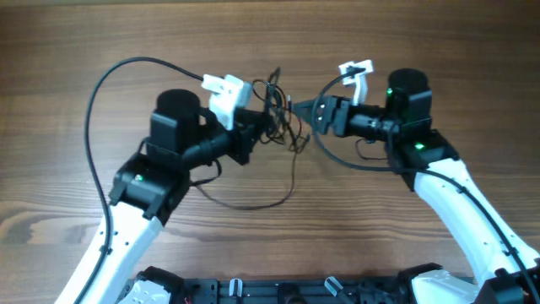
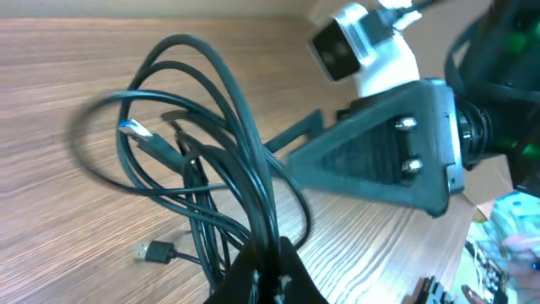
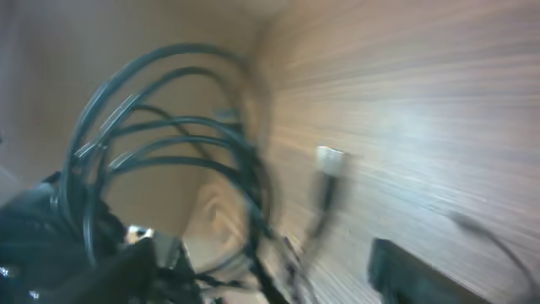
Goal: Untangle cables
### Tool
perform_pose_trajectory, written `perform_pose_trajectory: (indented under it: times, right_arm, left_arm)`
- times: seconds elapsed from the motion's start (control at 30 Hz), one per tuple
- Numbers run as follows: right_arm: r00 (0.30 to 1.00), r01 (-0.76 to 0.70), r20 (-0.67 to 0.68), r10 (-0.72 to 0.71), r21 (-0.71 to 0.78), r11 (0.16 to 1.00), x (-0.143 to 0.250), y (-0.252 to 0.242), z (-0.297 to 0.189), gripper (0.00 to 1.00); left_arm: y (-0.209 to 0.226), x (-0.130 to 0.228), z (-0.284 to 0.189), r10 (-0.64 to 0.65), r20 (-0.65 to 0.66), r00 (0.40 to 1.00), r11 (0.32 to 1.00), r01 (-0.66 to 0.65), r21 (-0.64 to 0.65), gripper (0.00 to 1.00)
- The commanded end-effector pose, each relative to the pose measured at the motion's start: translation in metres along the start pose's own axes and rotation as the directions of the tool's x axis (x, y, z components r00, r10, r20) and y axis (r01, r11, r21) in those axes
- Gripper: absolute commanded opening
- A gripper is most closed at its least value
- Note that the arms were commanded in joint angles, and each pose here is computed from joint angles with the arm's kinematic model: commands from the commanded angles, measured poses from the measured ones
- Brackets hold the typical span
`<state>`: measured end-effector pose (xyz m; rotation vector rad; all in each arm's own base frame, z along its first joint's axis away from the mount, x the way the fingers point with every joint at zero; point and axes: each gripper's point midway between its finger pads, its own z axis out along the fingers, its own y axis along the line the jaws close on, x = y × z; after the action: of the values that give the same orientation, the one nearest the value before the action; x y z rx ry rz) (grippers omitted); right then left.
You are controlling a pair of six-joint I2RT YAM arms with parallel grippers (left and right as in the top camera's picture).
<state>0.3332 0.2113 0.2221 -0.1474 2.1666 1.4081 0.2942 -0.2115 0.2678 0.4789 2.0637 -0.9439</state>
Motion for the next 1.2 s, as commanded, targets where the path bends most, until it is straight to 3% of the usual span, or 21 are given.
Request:
perform_pose_trajectory:
  times: [0.0, 0.13, 0.33, 0.53, 0.63, 0.7, 1.0, 1.1, 1.17]
  right_arm:
    - [0.995, 0.094, 0.010, -0.095, 0.046, 0.995, -0.006, -0.016, -0.010, 0.88]
    - [0.984, 0.176, -0.012, -0.176, 0.027, 0.984, -0.002, -0.016, -0.013, 0.97]
    - [0.876, 0.465, -0.001, -0.483, -0.265, 0.845, 0.013, 0.032, -0.019, 1.00]
    - [0.818, 0.530, 0.043, -0.573, -0.443, 0.723, 0.023, 0.062, -0.026, 0.99]
    - [0.818, 0.524, 0.034, -0.574, -0.453, 0.721, 0.026, 0.062, -0.020, 0.93]
    - [0.825, 0.508, 0.017, -0.565, -0.462, 0.727, 0.030, 0.059, -0.014, 0.87]
    - [0.841, 0.466, -0.014, -0.542, -0.491, 0.736, 0.036, 0.055, -0.010, 0.24]
    - [0.855, 0.455, -0.018, -0.519, -0.455, 0.765, 0.031, 0.050, -0.007, 0.17]
    - [0.889, 0.420, -0.022, -0.458, -0.365, 0.831, 0.018, 0.037, -0.003, 0.06]
  left_arm:
    - [-0.017, -0.003, -0.014, 0.070, 0.007, 0.998, 0.988, -0.070, 0.140, 0.04]
    - [-0.036, 0.005, -0.027, 0.160, 0.004, 0.987, 0.939, -0.154, 0.309, 0.04]
    - [-0.066, 0.012, -0.043, 0.224, 0.037, 0.974, 0.823, -0.210, 0.528, 0.04]
    - [-0.070, 0.016, -0.043, 0.204, 0.018, 0.979, 0.790, -0.176, 0.588, 0.04]
    - [-0.070, 0.016, -0.042, 0.202, 0.016, 0.979, 0.784, -0.171, 0.597, 0.04]
    - [-0.074, 0.015, -0.045, 0.212, 0.032, 0.977, 0.762, -0.186, 0.620, 0.04]
    - [-0.075, 0.012, -0.045, 0.219, 0.046, 0.975, 0.758, -0.200, 0.621, 0.04]
    - [-0.071, 0.011, -0.043, 0.209, 0.037, 0.977, 0.776, -0.189, 0.602, 0.08]
    - [-0.069, 0.011, -0.041, 0.186, 0.019, 0.982, 0.792, -0.161, 0.588, 0.08]
